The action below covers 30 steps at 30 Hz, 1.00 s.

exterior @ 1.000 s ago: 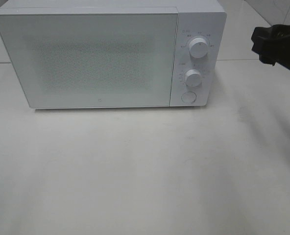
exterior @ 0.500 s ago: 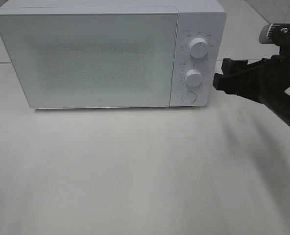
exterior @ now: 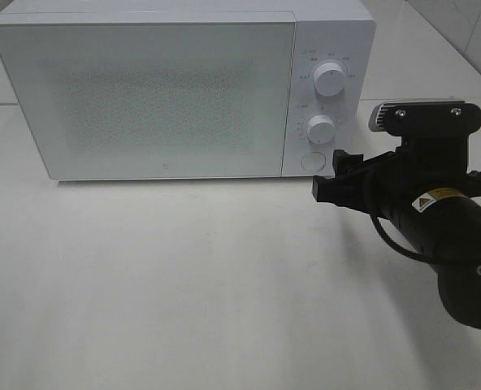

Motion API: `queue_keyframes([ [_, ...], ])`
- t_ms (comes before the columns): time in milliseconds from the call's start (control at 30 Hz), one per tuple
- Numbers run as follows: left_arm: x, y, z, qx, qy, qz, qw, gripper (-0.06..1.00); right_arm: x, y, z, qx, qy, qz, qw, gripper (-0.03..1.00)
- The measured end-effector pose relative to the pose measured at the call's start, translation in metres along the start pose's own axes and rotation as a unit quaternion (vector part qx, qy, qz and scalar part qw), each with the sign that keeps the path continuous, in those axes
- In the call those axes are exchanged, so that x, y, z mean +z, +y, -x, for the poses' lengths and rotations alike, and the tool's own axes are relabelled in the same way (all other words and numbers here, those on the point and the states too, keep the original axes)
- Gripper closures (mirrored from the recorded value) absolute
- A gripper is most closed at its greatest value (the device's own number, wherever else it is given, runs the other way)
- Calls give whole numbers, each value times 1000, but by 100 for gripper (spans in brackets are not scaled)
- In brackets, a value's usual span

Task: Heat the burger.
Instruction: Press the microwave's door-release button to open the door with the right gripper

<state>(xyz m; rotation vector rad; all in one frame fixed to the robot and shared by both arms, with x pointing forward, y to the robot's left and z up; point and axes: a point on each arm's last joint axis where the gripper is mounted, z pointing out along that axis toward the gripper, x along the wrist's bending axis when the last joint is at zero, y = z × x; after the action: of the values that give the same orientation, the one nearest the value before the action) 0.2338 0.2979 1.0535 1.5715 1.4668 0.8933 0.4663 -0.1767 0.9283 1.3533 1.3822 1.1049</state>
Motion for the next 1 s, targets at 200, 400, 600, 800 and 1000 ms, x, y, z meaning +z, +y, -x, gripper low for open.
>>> queue_keyframes([
  [200, 0, 0, 0, 0, 0, 0, 1000, -3, 1, -5, -2, 14, 1, -8, 1000, 25],
  [400, 0, 0, 0, 0, 0, 0, 1000, -3, 1, -6, -2, 76, 1, -9, 997, 25],
  [600, 0, 0, 0, 0, 0, 0, 1000, -3, 1, -6, -2, 197, 0, -9, 980, 28],
  [800, 0, 0, 0, 0, 0, 0, 1000, -3, 1, -6, -2, 336, -1, -9, 942, 35],
  [1000, 0, 0, 0, 0, 0, 0, 1000, -3, 1, -6, -3, 496, -3, -9, 868, 46],
])
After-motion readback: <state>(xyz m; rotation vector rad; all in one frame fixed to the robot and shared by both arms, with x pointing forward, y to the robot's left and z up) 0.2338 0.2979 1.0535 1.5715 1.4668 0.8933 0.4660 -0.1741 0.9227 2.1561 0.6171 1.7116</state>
